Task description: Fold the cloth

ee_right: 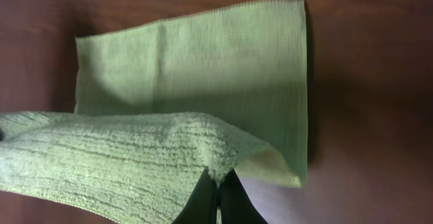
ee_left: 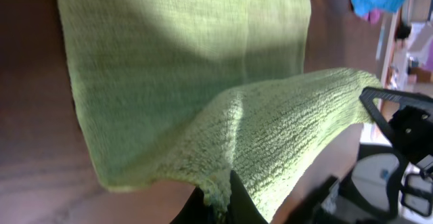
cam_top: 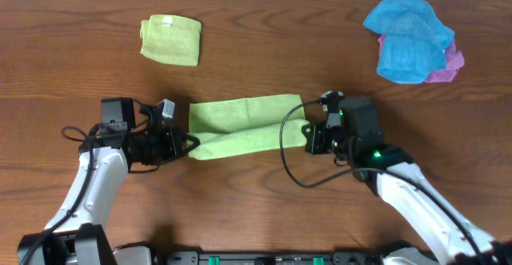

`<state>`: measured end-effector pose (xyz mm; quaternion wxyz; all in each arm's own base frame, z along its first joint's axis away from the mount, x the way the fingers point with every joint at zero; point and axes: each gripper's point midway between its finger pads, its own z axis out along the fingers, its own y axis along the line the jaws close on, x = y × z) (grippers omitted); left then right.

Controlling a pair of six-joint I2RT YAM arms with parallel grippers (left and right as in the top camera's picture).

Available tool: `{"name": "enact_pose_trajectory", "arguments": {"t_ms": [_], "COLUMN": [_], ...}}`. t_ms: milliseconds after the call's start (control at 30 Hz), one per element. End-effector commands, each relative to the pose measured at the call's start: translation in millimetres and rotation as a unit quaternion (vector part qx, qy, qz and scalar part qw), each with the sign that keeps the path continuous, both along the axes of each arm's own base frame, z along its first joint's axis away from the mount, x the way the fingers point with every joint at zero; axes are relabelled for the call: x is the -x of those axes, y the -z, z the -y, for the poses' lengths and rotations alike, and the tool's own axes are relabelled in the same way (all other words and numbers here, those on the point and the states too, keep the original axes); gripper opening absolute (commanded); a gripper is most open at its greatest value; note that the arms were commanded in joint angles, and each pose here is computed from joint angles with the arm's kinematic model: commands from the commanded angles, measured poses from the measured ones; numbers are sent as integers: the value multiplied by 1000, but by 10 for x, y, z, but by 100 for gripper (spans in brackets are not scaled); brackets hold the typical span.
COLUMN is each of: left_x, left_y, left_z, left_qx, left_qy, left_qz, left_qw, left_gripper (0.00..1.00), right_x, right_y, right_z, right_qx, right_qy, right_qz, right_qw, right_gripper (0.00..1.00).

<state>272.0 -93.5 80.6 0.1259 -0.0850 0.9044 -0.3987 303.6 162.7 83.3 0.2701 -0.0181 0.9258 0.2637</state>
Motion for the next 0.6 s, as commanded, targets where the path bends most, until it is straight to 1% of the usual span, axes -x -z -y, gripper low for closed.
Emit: {"name": "enact_pose_trajectory", "arguments": {"t_ms": [0,267,333,467,567], "left_x": [-120,-462,-561,-720,-797], "left_y": [21,37,24,89,171], "left_z": [-108,-346,-345,-286,-238], "left_qx": [-22,-79,-80,-69,-69], "left_qy": [-43,-110,-114,-125,-120], "left_qz": [-5,37,54,60,65], "left_qw": [999,990,989,988,988], "left_gripper": [6,6,6,6,5], "right_x": [-86,-377,-423,-484,-519], "right_y": [96,109,112,137,180], "right_z": [-11,54,62,64,71], "right_qx": [6,16,18,20,24], "right_qy": [9,48,53,57,61], "right_qz": [2,44,51,57,58], "right_qw": [1000,998,997,997,996], "right_gripper": [1,1,1,1,1]}}
